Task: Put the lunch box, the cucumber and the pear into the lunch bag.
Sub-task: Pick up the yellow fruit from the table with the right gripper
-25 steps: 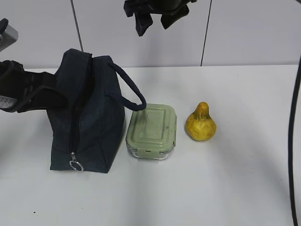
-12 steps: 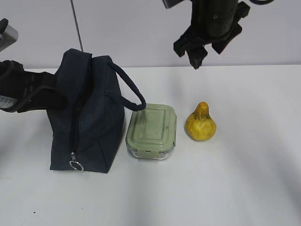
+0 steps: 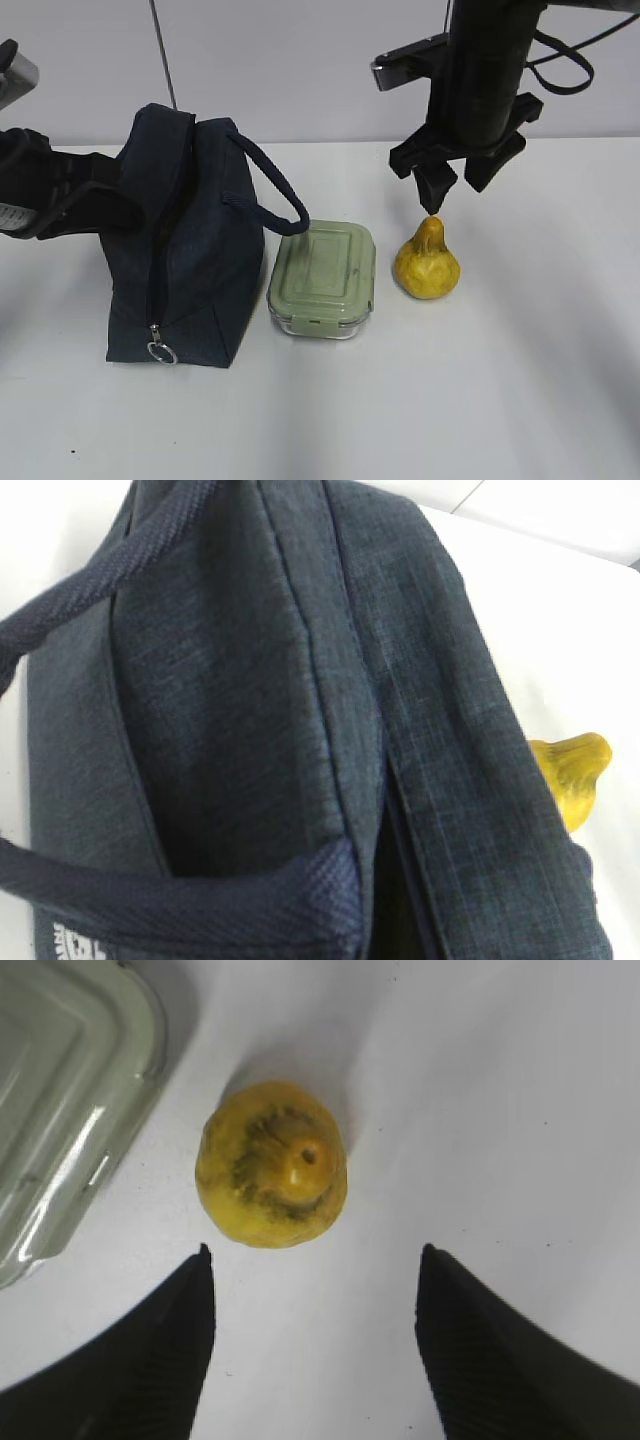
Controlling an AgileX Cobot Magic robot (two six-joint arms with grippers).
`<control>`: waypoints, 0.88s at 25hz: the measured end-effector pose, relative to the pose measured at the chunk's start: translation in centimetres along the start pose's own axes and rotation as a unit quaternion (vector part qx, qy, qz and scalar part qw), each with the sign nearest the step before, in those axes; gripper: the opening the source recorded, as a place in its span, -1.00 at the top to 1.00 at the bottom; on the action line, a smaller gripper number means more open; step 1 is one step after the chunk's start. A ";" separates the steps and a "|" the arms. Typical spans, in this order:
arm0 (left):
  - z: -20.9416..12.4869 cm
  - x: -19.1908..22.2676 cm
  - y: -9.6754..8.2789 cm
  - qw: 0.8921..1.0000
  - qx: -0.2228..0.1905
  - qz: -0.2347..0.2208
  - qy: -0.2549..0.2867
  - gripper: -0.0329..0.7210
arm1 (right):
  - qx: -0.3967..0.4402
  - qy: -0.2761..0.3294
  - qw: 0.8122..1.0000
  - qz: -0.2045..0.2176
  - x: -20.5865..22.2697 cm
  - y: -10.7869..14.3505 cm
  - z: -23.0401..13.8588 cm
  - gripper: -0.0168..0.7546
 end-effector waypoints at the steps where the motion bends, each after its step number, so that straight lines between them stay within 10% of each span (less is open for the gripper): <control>1: 0.0 0.0 0.0 1.000 0.000 0.000 0.000 0.96 | 0.003 0.004 1.000 0.007 0.6 -0.3 -0.1 -0.32; 22: 0.0 0.0 0.0 1.000 0.000 0.000 0.001 0.96 | -0.013 0.020 0.998 0.062 6.4 1.1 0.8 -0.11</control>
Point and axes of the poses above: a point on each arm's last joint axis where the gripper is mounted, x pointing out along that axis toward the gripper, y along the wrist's bending axis when the last joint is at zero, z = x × y, the point moved 8 cm from there along x, pointing out along that axis toward the gripper, and after that the axes turned 12 degrees about -x, right-handed, at the moved point
